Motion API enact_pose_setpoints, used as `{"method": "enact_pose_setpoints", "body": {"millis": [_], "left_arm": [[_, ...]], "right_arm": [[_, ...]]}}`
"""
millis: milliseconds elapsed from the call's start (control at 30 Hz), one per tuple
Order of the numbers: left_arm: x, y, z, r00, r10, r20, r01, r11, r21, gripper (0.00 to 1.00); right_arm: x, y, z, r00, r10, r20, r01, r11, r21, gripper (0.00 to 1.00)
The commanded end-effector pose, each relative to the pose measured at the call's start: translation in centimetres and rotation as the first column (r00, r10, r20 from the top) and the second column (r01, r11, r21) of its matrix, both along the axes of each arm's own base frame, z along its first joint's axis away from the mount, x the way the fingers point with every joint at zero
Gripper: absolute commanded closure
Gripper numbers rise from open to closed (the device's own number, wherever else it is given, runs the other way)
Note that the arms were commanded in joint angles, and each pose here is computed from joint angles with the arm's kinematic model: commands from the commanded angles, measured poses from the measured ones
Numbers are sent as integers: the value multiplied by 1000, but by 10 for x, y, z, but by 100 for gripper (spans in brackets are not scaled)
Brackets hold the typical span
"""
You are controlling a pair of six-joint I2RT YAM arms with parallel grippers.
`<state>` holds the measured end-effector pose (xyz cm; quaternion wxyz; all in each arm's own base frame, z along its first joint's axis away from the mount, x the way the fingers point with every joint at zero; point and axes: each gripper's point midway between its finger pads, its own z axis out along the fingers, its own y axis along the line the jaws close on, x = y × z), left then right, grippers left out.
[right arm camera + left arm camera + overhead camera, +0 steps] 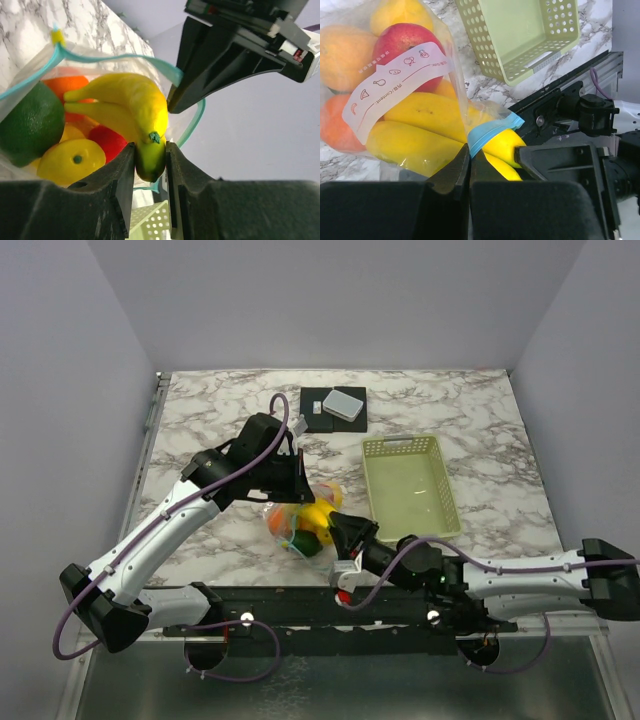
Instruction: Place the food in the zip-top bag and seal the zipper
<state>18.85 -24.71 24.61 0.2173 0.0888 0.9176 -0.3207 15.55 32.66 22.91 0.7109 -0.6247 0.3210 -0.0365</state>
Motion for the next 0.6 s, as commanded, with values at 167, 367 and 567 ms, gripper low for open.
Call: {"method": "enact_pose_setpoints", "body": {"millis": [167, 367, 567], "left_arm": [[3, -7, 23, 999, -19, 42, 21, 998, -57, 100], [5, -9, 24, 999, -16, 45, 19, 998, -66, 100], [4, -9, 24, 999, -16, 46, 20, 998, -68, 100]], "right_arm": [[-14, 3, 11, 926, -3, -377, 7, 1000, 10, 55], [-20, 5, -5, 870, -34, -491, 11, 999, -50, 47], [-21, 1, 6, 827, -52, -560, 54, 998, -13, 46]]}}
